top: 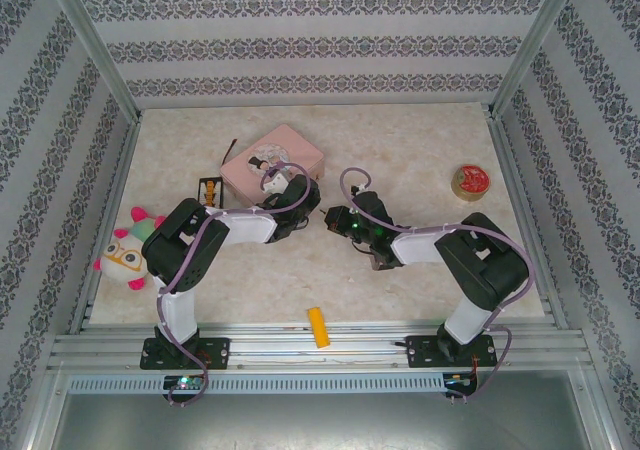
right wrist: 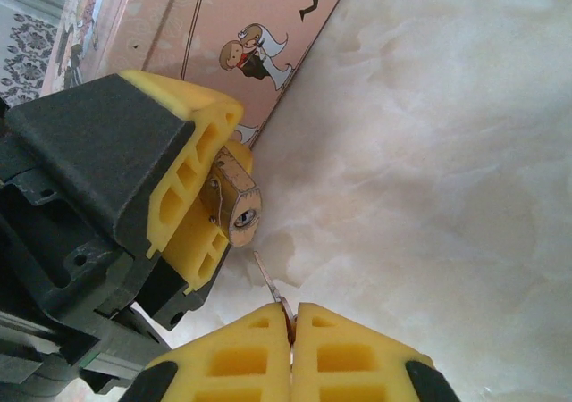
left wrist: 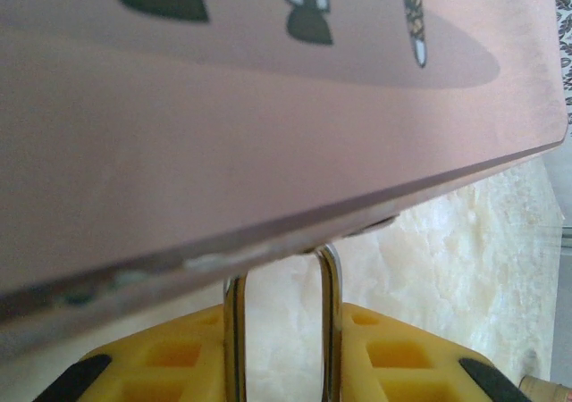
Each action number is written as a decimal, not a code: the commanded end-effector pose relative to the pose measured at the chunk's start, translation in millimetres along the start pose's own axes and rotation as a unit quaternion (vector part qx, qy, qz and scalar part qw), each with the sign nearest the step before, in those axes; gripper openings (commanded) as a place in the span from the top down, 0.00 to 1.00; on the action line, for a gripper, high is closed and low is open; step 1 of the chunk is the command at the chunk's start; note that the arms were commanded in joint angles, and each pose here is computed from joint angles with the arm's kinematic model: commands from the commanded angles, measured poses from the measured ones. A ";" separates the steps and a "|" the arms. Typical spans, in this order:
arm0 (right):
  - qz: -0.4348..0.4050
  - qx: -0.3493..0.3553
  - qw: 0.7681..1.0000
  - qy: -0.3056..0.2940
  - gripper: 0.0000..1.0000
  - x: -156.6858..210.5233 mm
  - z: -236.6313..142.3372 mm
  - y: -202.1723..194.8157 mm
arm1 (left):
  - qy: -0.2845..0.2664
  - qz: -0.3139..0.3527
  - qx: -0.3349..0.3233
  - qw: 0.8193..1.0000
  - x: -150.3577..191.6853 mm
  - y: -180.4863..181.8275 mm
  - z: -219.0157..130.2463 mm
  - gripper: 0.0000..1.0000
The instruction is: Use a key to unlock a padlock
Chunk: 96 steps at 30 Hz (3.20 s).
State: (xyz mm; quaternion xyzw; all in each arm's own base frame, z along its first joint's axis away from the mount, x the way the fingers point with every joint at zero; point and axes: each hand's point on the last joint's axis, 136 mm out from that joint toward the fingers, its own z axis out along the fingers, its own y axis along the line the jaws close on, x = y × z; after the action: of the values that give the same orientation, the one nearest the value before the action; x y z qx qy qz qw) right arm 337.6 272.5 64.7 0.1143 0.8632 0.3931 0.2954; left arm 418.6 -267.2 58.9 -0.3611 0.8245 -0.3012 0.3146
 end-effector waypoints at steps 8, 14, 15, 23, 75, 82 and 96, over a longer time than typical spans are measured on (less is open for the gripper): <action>0.001 -0.021 1.000 -0.019 1.00 -12.3 13.6 16.9 | -0.030 -0.044 0.078 0.996 -24.2 -46.2 -10.6 0.88; 0.006 -0.021 0.999 -0.024 1.00 -14.7 15.7 16.6 | -0.026 -0.047 0.079 0.995 -22.3 -45.2 -8.9 0.88; 0.008 -0.021 0.999 -0.027 1.00 -16.3 15.6 16.3 | -0.025 -0.048 0.079 0.995 -22.2 -45.6 -8.9 0.88; 0.024 -0.036 0.999 -0.028 1.00 -19.0 20.8 18.6 | -0.017 -0.050 0.082 0.995 -18.9 -48.1 -5.2 0.88; 0.052 -0.104 0.993 0.008 1.00 -25.0 13.1 18.2 | 0.049 -0.017 0.114 0.992 15.2 -50.0 -28.0 0.40; 0.062 -0.098 0.993 0.009 1.00 -19.8 12.7 12.8 | 0.041 -0.011 0.118 0.992 11.5 -49.6 -36.4 0.00; 0.073 -0.103 0.992 0.011 1.00 -16.4 10.7 11.2 | -0.031 0.057 0.099 0.993 -18.9 -38.2 -70.1 0.01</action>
State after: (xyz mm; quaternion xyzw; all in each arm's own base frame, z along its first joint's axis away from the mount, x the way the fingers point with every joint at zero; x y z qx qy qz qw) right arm 357.3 278.0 62.8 0.1436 0.8218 0.4890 0.2547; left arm 398.0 -262.9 134.0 -0.3109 0.7905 -0.3808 0.3652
